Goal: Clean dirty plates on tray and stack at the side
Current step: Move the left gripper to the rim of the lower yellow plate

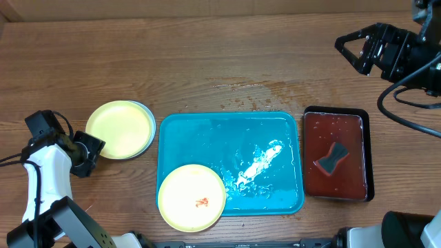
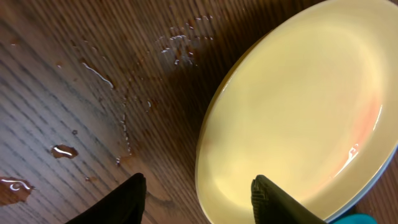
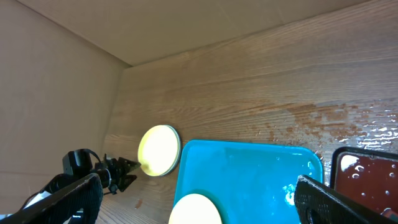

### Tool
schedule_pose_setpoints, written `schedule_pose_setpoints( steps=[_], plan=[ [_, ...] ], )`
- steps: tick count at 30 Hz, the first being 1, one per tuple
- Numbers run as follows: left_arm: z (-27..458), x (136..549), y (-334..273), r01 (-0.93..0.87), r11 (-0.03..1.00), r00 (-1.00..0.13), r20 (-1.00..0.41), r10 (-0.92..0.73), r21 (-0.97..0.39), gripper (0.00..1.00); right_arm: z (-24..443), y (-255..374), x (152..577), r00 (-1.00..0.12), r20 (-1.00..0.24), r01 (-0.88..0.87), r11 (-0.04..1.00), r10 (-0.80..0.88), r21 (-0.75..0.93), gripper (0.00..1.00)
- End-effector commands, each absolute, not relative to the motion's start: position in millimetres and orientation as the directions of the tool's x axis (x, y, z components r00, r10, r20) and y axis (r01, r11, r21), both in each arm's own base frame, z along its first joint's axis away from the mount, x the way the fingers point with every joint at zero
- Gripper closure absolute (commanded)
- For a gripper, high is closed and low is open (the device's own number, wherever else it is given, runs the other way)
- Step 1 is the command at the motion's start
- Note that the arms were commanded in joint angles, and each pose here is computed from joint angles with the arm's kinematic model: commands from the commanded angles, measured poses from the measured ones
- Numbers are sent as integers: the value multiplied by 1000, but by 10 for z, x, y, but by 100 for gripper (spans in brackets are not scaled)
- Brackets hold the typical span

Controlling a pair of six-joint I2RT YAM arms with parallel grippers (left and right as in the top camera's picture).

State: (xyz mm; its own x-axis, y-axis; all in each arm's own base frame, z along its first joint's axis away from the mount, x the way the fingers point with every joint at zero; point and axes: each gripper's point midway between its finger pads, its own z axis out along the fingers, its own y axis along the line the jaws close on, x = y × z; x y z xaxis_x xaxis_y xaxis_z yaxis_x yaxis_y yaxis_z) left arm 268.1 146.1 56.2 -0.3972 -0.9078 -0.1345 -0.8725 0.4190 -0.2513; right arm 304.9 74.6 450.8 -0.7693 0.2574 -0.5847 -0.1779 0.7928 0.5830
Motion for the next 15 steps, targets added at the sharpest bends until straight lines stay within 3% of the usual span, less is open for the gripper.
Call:
schedule_pose_setpoints(
  steps=[1, 5, 11, 15],
  plan=[
    [551, 2748, 1346, -816, 497, -485, -118, -866, -294, 44, 4508, 757, 3053, -768, -591, -188, 795, 248, 577, 0],
    [635, 2906, 1169, -754, 574, -562, -137, -816, -319, 46, 4508, 757, 3053, -768, -591, -188, 795, 248, 577, 0],
    [762, 3105, 553, -562, 745, -757, -138, -639, -360, 61, 4508, 757, 3053, -768, -591, -188, 795, 248, 577, 0],
    [671, 2889, 131, -446, 861, -876, -80, -476, -244, 59, 4507, 756, 3053, -768, -591, -187, 795, 248, 577, 0]
  ],
)
